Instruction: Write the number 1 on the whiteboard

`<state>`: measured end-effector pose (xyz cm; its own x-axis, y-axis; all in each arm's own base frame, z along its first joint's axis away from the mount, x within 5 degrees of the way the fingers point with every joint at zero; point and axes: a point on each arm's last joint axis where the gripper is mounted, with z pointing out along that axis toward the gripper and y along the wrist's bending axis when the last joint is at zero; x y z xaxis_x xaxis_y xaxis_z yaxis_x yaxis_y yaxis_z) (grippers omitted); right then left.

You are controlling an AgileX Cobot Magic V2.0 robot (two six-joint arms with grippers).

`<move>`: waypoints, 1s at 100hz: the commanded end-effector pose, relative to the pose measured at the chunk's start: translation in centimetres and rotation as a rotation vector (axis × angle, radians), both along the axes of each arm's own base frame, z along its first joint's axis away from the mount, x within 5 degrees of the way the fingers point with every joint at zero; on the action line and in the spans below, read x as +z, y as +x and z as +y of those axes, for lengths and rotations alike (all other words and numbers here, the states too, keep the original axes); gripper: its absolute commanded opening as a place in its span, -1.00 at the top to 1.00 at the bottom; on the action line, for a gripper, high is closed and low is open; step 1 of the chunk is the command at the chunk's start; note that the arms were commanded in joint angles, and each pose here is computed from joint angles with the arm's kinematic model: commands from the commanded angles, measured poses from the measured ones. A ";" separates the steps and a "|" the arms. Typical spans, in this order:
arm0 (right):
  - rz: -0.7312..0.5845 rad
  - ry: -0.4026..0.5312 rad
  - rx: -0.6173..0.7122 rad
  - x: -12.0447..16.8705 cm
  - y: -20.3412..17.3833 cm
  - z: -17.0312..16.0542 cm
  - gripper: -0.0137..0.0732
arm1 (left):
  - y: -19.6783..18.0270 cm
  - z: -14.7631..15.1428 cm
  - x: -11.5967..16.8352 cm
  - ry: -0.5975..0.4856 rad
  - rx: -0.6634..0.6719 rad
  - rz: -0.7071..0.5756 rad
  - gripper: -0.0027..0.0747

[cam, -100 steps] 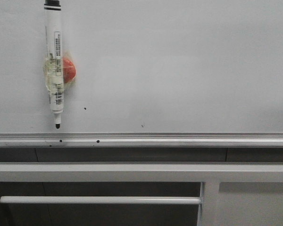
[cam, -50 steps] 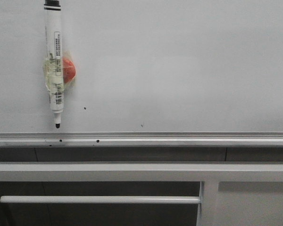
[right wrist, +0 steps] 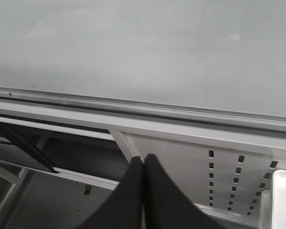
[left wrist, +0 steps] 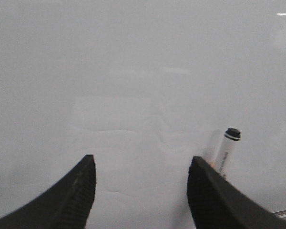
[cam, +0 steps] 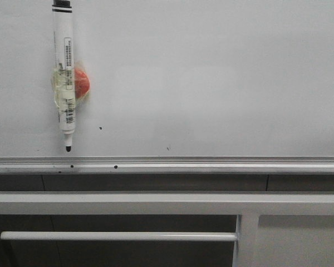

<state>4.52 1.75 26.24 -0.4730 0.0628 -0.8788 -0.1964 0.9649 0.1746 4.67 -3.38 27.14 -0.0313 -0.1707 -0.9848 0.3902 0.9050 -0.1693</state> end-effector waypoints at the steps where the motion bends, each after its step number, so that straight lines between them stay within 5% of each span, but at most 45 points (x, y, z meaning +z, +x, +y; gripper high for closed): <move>1: -0.071 0.013 -0.001 1.3 0.4 0.1 0.83 | 0.3 0.9 1.0 -0.043 0.097 0.017 -0.06; 16: -0.071 0.013 -0.001 1.3 0.4 0.1 0.83 | 0.6 1.9 0.4 -0.115 0.200 0.100 -0.06; 31: -0.071 0.013 -0.001 1.3 0.4 0.1 0.83 | 0.6 2.2 1.5 -0.090 0.193 -0.035 -0.06; 43: -0.071 0.013 -0.001 1.3 0.4 0.1 0.83 | 0.9 1.8 2.0 -0.099 0.120 -0.103 -0.06; 64: -0.071 0.013 -0.001 1.3 0.4 0.1 0.83 | 3.4 -0.5 1.0 -0.113 -0.060 -0.039 -0.06; 100: -0.071 0.013 -0.001 1.3 0.4 0.1 0.83 | 4.4 -3.1 -3.6 -0.103 -0.238 0.026 -0.06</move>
